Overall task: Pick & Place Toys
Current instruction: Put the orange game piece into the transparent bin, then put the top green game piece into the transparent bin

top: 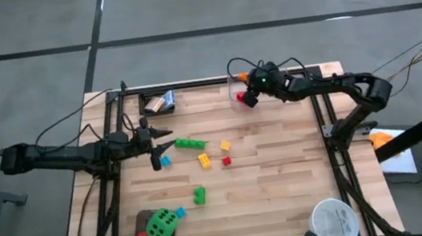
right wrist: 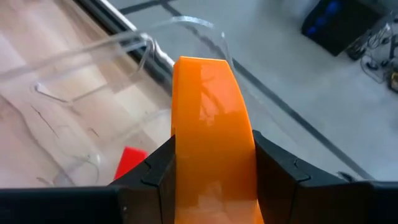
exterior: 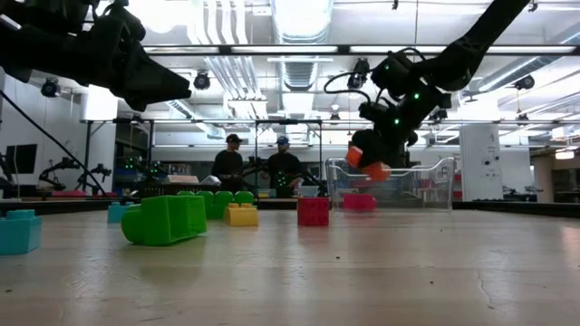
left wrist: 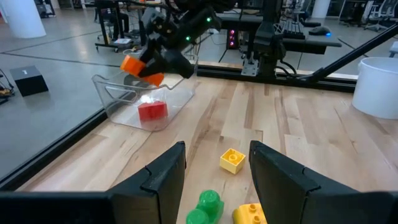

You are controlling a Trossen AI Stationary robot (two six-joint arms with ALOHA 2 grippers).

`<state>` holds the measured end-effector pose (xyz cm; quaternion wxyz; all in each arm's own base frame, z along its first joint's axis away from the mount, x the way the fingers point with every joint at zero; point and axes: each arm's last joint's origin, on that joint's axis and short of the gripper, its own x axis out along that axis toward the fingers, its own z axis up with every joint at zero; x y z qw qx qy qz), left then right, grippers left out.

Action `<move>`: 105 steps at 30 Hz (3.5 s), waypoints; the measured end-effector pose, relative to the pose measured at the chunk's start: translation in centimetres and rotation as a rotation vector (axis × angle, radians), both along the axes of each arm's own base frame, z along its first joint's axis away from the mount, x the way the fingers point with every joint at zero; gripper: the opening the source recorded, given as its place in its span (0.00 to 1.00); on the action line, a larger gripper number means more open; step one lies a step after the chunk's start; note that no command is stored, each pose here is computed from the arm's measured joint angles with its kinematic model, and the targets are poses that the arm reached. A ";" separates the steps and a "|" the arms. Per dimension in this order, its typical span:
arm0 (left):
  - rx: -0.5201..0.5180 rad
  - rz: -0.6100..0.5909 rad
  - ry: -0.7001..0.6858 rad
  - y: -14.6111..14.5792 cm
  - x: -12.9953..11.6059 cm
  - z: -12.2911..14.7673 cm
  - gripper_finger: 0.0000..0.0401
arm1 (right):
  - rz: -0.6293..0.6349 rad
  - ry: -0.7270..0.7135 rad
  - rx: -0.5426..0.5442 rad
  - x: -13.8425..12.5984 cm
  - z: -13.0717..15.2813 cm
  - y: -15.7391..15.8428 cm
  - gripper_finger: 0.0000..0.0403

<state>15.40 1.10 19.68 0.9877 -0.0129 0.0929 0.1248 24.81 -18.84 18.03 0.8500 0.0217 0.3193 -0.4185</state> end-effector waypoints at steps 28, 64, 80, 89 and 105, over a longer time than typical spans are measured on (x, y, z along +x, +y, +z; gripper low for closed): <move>0.000 0.000 0.009 0.0 0.0 -0.1 0.44 | 0.630 -0.182 0.218 5.2 1.9 12.6 0.91; 0.008 -0.001 0.013 0.0 0.0 -0.1 0.44 | 0.670 0.246 0.295 23.5 -5.1 12.7 0.78; 0.010 -0.002 0.015 0.0 0.0 -0.1 0.44 | 0.691 0.299 0.294 22.8 -4.6 13.4 0.32; 0.009 -0.002 0.021 0.0 0.0 -0.2 0.44 | 0.732 0.320 0.283 22.4 -3.0 14.8 0.32; 0.008 -0.002 0.035 0.0 -0.1 -0.3 0.44 | 0.987 -0.099 0.188 17.3 -0.7 19.4 0.32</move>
